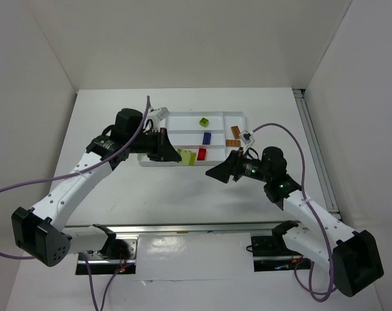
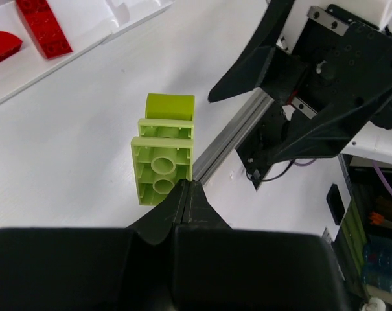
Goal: Sort the legos into containers by color
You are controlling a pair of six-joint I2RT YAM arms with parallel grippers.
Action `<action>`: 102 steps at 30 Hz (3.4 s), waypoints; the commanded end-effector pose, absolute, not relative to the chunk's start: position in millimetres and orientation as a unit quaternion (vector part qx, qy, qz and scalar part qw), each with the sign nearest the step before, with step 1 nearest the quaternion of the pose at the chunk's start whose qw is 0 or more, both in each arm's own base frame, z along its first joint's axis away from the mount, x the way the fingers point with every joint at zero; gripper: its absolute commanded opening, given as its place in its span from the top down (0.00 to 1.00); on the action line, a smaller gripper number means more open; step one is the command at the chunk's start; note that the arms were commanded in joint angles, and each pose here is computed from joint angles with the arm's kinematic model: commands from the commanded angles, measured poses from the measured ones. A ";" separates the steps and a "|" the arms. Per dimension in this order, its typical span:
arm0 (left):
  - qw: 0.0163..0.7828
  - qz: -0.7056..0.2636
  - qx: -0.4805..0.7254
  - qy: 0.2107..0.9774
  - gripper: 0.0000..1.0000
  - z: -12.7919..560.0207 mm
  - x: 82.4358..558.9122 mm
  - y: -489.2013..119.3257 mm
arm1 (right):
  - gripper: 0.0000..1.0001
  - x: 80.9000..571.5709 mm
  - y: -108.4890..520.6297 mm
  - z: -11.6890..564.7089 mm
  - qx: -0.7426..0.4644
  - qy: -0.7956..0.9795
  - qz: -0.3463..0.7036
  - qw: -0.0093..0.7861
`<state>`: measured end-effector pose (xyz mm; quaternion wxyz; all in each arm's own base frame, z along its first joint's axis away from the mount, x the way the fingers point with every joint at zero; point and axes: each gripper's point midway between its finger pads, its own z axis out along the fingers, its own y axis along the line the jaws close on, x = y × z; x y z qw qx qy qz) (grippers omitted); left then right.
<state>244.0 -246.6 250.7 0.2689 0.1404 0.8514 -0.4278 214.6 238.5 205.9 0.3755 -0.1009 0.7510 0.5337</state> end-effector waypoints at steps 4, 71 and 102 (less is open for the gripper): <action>0.287 -0.467 0.183 0.816 1.00 288.3 234.0 -250.5 | 0.04 194.1 260.7 247.5 -0.202 0.650 0.626 0.381; 0.300 -0.453 0.235 0.806 0.00 295.1 214.8 -233.6 | 1.00 207.5 284.7 284.8 -0.257 0.617 0.635 0.387; 0.250 -0.560 0.286 0.736 0.19 283.1 206.7 -276.6 | 1.00 188.4 300.8 287.7 -0.285 0.612 0.644 0.360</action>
